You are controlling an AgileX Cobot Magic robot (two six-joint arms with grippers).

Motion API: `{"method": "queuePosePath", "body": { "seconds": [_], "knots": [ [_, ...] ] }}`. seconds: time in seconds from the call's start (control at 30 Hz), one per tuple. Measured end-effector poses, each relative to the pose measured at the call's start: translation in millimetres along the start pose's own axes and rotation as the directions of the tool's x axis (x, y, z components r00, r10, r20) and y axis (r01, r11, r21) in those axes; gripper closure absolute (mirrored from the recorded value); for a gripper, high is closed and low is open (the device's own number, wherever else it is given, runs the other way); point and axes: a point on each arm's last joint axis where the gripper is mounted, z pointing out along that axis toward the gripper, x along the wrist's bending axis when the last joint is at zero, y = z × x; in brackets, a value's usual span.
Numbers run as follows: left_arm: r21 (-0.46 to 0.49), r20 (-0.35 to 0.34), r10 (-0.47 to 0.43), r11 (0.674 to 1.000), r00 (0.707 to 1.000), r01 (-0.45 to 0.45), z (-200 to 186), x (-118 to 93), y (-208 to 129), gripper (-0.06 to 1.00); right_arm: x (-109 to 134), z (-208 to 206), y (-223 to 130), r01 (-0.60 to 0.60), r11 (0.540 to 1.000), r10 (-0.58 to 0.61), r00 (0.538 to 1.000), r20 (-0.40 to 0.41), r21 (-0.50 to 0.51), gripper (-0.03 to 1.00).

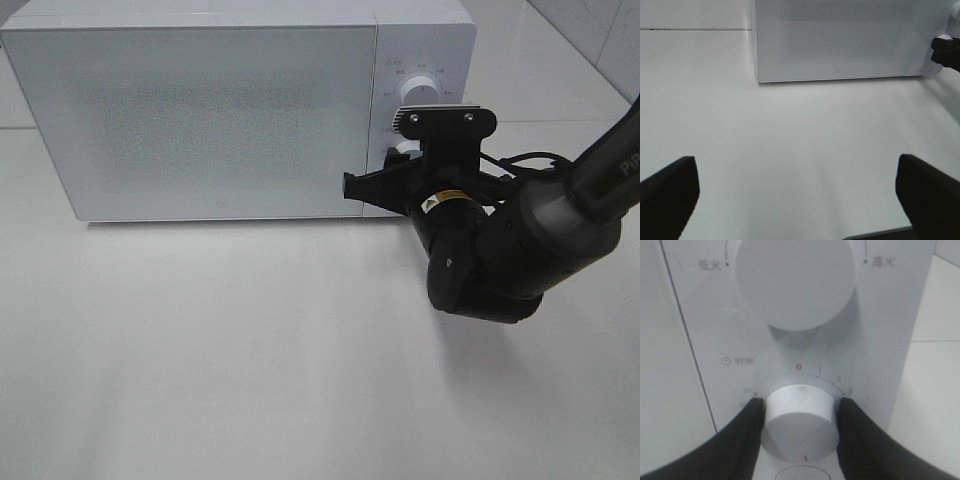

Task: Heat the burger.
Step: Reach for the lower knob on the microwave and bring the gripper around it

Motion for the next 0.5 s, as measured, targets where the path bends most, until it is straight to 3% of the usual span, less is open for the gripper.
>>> {"method": "queuePosePath", "body": {
  "seconds": [0.33,0.43,0.5],
  "knots": [
    [0.000,0.000,0.000,1.000,1.000,0.000,0.0,0.0,0.0,-0.05,0.6,-0.5,-0.1,-0.280,0.960,0.280,0.960,-0.011,-0.001,0.54],
    [0.000,0.000,0.000,1.000,1.000,0.000,0.0,0.0,0.0,-0.05,-0.2,-0.4,-0.2,-0.372,0.928,0.372,0.928,-0.014,0.000,0.54],
    [0.000,0.000,0.000,1.000,1.000,0.000,0.0,0.0,0.0,-0.05,0.2,-0.7,-0.4,-0.492,0.871,0.492,0.871,-0.021,0.005,0.54]
  ]
}}
